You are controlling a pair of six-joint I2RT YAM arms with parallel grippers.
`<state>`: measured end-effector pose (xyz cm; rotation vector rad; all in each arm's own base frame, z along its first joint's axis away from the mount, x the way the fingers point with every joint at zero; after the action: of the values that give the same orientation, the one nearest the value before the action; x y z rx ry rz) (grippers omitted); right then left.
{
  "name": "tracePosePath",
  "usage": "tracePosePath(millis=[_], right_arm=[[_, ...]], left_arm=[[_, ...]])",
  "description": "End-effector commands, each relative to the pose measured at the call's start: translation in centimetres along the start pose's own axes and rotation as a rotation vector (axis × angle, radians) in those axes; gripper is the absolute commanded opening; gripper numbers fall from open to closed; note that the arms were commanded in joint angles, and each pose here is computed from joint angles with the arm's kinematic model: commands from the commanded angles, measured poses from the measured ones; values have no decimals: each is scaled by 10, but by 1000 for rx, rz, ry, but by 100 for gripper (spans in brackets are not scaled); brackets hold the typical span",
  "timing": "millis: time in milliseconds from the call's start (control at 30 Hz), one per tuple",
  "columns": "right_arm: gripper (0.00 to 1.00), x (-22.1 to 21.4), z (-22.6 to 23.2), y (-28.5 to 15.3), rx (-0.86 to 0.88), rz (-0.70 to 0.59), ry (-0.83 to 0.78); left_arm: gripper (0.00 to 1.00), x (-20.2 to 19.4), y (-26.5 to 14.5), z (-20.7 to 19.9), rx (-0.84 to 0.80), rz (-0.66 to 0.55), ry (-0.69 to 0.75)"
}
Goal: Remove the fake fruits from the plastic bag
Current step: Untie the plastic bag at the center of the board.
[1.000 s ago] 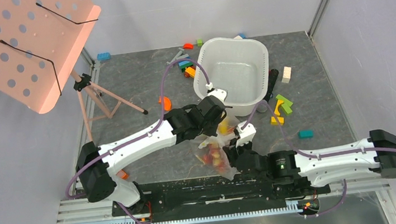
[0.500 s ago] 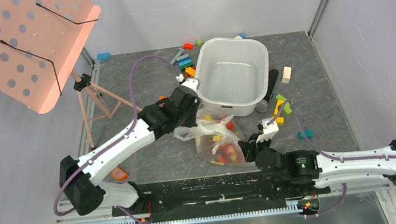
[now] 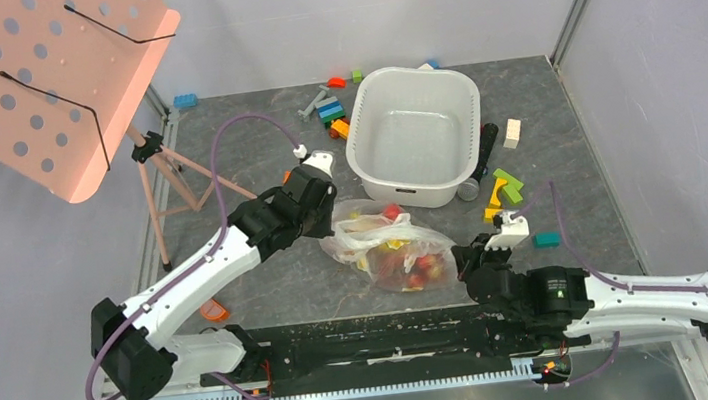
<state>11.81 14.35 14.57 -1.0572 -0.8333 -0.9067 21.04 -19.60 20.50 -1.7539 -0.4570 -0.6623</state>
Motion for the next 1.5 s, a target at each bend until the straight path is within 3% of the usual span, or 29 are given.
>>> tracePosePath(millis=[0, 67, 200, 300, 400, 567, 667, 833, 1033, 1467], right_arm=[[0, 3, -21, 1, -100, -43, -16], [11, 7, -17, 1, -86, -46, -50], [55, 29, 7, -1, 26, -74, -226], [71, 47, 23, -6, 119, -104, -357], [78, 62, 39, -13, 234, -134, -472], [74, 77, 69, -21, 435, -176, -745], [75, 75, 93, -27, 642, -220, -958], [76, 82, 106, -16, 686, -300, -1158], [74, 98, 108, 11, 725, -285, -1205], [68, 84, 108, 43, 779, -176, -1283]], left_arm=[[2, 1, -9, 16, 40, -28, -46], [2, 2, -9, 15, 30, -24, -43], [2, 4, -9, 9, 3, -17, -37], [2, 6, -9, 6, -13, -19, -33], [2, 7, -8, 4, -27, -17, -28], [2, 7, -6, 0, -54, -10, -19], [2, 5, -6, -2, -69, -2, -11], [2, 5, -8, -1, -77, -8, -2], [2, 6, -9, -1, -81, -13, 5], [2, 6, -8, -3, -93, -12, 4]])
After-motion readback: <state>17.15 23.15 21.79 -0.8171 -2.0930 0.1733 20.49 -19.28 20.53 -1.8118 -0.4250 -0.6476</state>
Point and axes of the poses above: each gripper's point midway between its finger pads, its own y axis out along the fingers, its own z axis along the line the jaws close on, x = y × z, the point moved 5 cm from there along -y, back along the fingers, and after that the axes turned 9 degrees about -y, right-handed, at the moved point
